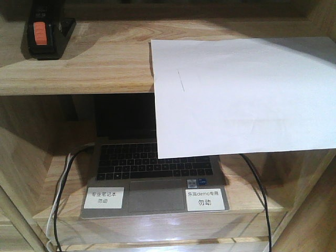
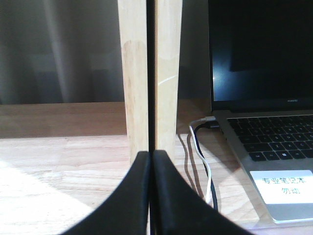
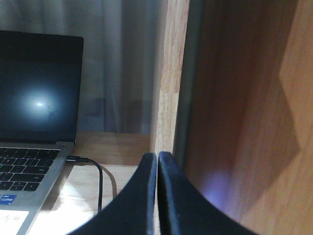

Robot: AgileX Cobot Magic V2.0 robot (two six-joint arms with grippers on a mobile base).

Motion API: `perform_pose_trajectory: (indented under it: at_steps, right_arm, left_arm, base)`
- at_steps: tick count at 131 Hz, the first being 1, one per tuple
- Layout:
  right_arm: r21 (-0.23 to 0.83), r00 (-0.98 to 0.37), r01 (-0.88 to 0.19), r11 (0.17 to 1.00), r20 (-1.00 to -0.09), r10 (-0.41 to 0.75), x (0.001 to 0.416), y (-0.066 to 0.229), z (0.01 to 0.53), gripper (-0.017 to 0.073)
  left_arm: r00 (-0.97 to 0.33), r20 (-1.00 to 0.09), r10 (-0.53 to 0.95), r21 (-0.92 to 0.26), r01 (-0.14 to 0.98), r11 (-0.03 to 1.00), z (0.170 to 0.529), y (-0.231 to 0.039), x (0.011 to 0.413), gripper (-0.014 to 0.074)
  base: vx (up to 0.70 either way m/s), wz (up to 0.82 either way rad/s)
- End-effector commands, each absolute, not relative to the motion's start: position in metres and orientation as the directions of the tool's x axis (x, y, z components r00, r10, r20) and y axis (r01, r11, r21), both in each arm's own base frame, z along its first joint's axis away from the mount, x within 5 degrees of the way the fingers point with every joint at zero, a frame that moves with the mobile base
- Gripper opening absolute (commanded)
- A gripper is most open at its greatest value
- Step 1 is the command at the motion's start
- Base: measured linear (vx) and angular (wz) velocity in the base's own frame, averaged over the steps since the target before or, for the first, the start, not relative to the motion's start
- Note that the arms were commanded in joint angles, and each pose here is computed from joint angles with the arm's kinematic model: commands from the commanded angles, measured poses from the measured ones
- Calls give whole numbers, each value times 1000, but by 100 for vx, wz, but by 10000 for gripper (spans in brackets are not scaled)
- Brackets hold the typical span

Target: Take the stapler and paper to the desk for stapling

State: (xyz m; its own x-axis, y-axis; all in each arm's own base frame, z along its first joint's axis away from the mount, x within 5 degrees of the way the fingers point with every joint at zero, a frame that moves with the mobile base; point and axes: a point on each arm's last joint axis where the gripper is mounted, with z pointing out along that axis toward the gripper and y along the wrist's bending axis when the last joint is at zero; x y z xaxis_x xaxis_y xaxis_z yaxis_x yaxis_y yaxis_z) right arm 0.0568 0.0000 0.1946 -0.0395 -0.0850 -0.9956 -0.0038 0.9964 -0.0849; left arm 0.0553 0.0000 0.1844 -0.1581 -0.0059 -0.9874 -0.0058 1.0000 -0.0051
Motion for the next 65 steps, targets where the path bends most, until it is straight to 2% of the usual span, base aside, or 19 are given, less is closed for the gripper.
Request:
perform_pose_trajectory:
  at_steps: [1,19,33,55,57,65]
  right_arm:
    - [-99,44,5,995,-994,-99,56,0,201,-10]
    - [-98,60,6,995,-993,-98,56,0,202,-10]
    - [-98,116,11,995,-988,-98,56,0,208,-10]
    - [-93,321,28,995,-942,-97,51,0,227,-10]
    - [-89,360,31,996,-928,-95,50,0,230,-10]
    - [-74,439,36,997,-894,-82,47,0,240,-10]
  left_arm:
    - [-49,-999,-17,-17,-10,1000,191,0,56,-6]
    - [2,-1000,-17,-17,-12,1000,196,1,56,-6]
    - [105,-994,-15,-17,-15,1000,205,1,55,-6]
    - [384,-923,-10,-20,-22,1000,231,2,49,-6]
    - [442,-897,-9,-21,-23,1000,236,2,46,-6]
    - [541,-840,-31,-47,-16,999,246,3,41,-6]
  base:
    - [0,0]
    - [0,0]
    - [0,0]
    - [0,0]
    - [0,0]
    - [0,0]
